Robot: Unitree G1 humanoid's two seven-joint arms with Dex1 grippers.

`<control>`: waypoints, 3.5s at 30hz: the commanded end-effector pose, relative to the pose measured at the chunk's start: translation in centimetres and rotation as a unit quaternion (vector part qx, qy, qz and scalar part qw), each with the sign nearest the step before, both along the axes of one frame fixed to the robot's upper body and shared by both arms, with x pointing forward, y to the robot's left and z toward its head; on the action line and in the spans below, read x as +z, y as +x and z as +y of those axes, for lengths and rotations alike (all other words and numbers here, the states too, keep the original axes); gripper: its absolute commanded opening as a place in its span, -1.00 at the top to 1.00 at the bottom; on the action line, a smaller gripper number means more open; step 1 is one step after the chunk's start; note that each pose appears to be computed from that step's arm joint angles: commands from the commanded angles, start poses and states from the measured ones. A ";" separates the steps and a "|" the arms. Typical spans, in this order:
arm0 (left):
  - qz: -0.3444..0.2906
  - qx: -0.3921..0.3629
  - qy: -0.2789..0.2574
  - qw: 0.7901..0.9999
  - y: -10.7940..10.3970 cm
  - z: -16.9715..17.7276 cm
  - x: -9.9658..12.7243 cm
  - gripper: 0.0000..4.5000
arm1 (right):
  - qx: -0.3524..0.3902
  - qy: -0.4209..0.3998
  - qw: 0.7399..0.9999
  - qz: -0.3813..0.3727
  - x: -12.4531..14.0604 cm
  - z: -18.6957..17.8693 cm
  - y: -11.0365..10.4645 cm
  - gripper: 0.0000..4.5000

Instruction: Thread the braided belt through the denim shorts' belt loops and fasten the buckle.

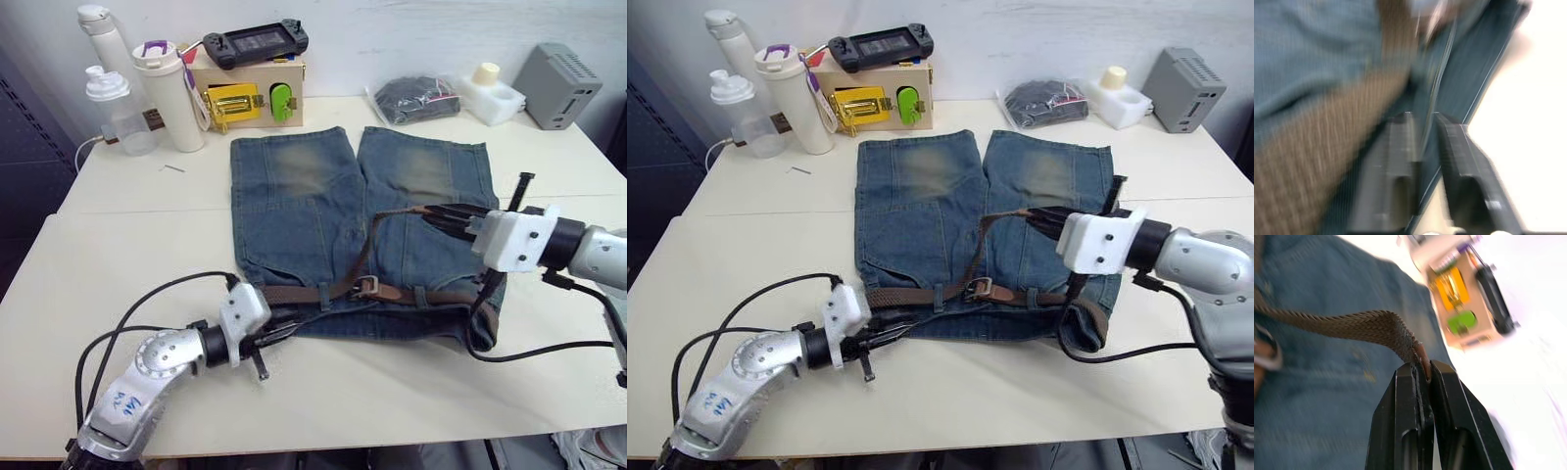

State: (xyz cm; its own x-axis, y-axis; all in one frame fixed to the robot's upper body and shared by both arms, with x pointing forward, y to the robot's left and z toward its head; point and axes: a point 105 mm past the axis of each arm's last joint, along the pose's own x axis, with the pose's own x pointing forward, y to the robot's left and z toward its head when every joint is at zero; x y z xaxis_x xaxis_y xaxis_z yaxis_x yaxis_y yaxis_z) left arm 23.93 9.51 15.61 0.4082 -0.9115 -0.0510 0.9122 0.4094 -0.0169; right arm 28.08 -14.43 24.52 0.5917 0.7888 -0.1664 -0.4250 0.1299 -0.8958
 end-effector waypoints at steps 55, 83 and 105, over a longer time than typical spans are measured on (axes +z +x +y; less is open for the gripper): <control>-0.170 0.138 -0.063 0.974 6.3 -0.7 5.7 1.00 | -0.093 0.027 0.983 0.154 -10.8 0.0 -1.0 -0.98; -0.084 0.050 0.125 0.987 3.7 -1.9 -2.4 1.00 | -0.178 0.194 0.918 0.295 -8.9 0.6 0.8 0.97; -0.040 0.110 0.184 0.976 5.6 1.2 -3.9 1.00 | -0.182 0.199 0.912 0.308 -8.7 1.4 0.4 0.97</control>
